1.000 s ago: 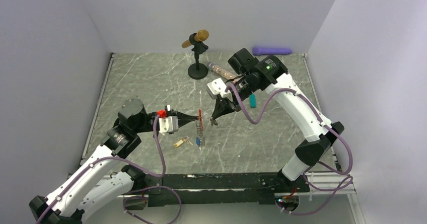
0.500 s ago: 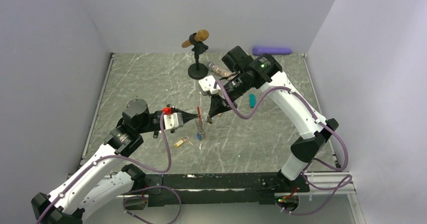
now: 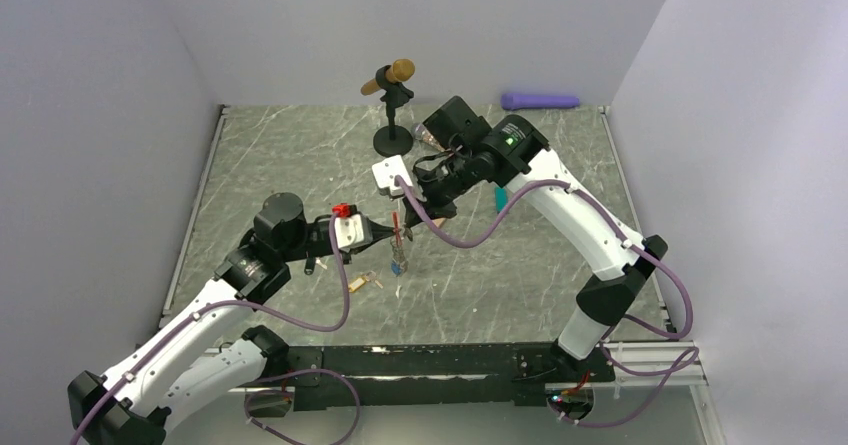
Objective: Put the keys on the keyring
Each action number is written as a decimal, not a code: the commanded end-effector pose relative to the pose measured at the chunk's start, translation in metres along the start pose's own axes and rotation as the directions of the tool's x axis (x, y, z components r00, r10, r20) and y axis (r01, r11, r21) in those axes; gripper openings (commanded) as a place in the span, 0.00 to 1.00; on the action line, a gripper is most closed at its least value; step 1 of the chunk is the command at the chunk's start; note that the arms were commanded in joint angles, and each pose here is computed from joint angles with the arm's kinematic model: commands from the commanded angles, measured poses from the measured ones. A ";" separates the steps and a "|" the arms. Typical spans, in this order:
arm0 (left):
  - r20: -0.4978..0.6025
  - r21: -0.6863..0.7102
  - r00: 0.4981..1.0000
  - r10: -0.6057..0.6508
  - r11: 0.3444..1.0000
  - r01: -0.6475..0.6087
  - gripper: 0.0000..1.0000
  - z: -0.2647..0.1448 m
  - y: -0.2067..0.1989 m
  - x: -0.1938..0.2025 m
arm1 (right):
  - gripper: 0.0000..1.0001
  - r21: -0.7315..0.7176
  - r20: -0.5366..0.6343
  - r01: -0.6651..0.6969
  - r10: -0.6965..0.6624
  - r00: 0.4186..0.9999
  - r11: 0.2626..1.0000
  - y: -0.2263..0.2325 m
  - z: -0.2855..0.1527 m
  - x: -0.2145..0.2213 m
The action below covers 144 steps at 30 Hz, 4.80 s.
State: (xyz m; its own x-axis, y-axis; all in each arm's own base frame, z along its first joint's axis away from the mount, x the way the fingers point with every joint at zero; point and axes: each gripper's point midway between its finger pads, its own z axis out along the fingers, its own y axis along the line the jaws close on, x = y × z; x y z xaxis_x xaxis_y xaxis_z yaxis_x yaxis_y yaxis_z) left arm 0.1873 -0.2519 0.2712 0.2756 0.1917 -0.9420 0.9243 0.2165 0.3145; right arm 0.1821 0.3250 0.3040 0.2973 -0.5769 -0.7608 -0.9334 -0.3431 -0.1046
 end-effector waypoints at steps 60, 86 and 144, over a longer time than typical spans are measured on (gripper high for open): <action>0.253 -0.015 0.738 0.626 0.765 -0.644 0.00 -0.035 -0.051 -0.033 | 0.00 -0.021 -0.015 0.061 -0.062 0.998 0.998 0.010 -0.007 0.001; 0.040 -0.092 0.999 0.034 0.995 -0.030 0.00 -0.011 0.003 -0.038 | 0.00 0.030 -0.003 0.033 -0.033 0.999 0.999 0.001 -0.008 -0.001; 0.063 -0.030 0.993 -0.103 0.994 0.105 0.00 0.002 0.004 -0.034 | 0.00 -0.003 -0.003 0.041 -0.041 0.999 0.999 -0.004 0.005 -0.004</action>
State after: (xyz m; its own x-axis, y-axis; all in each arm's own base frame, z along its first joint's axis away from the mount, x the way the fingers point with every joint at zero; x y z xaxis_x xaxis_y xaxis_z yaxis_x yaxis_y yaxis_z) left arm 0.1820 -0.2552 0.2795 0.1390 0.1716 -0.9753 0.9452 0.2708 0.1823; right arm 0.1851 0.3282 0.2950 0.3163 -0.5944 -0.7394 -0.9272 -0.3586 -0.1083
